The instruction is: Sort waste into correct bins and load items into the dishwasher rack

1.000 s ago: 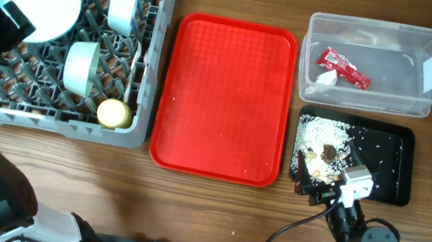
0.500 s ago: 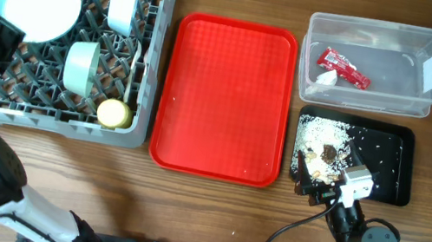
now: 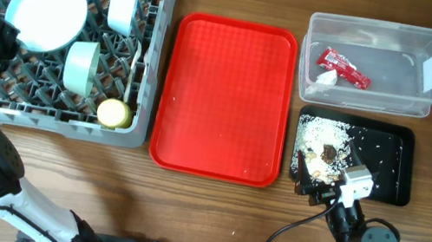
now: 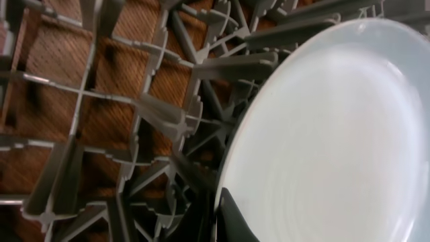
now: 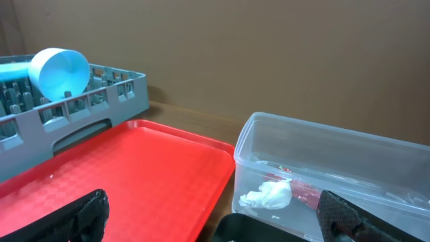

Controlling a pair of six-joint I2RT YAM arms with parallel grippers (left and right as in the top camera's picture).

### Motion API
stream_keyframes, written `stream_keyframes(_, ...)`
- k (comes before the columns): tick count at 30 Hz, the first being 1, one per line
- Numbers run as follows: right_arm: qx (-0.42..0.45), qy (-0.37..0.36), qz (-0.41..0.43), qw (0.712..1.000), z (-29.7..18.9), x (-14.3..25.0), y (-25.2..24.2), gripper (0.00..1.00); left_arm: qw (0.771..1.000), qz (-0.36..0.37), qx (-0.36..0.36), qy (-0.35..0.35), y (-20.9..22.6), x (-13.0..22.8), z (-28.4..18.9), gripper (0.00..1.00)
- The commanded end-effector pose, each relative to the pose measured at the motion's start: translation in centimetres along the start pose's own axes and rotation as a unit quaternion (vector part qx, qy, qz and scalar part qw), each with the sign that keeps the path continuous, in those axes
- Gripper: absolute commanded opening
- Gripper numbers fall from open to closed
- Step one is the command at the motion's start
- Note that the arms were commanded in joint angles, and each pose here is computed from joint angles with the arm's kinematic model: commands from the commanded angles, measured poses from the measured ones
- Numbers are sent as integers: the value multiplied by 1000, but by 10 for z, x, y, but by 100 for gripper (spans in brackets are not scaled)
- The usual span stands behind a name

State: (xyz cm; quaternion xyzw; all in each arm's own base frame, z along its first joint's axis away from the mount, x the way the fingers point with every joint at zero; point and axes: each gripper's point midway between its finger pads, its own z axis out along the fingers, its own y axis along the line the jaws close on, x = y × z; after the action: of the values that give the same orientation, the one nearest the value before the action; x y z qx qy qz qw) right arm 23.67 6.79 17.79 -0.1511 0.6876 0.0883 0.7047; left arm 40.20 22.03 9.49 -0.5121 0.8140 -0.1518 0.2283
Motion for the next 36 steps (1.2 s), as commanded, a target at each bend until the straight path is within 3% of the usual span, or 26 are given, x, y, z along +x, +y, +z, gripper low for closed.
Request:
stream_keyframes(1,-5,-5,6,1000,-1,-2,1,100,1000,10,3,-30,-7,-7,-29,4)
stream_keyframes(7,-5,-5,6,1000,-1,-2,1,100,995,26,8,-91,-24,-8,-97,4)
stream_keyframes(12,-4,-5,6,1000,-1,-2,1,100,990,8,133,-53,-68,13,-131,4)
stream_keyframes(17,-5,-5,6,1000,-1,-2,1,100,992,9,117,-38,-59,21,-131,4)
stream_keyframes(22,-4,-5,6,1000,-1,-2,1,100,990,-55,125,17,-58,41,-130,4)
stream_keyframes(26,-4,-5,6,1000,-1,-2,1,100,974,-132,166,80,-73,56,-133,4)
stream_keyframes(31,-5,-5,6,1000,-1,-2,1,100,959,-176,177,132,-76,62,-119,4)
stream_keyframes(36,-5,-5,6,1000,-1,-2,1,100,922,-207,220,241,-85,78,-97,4)
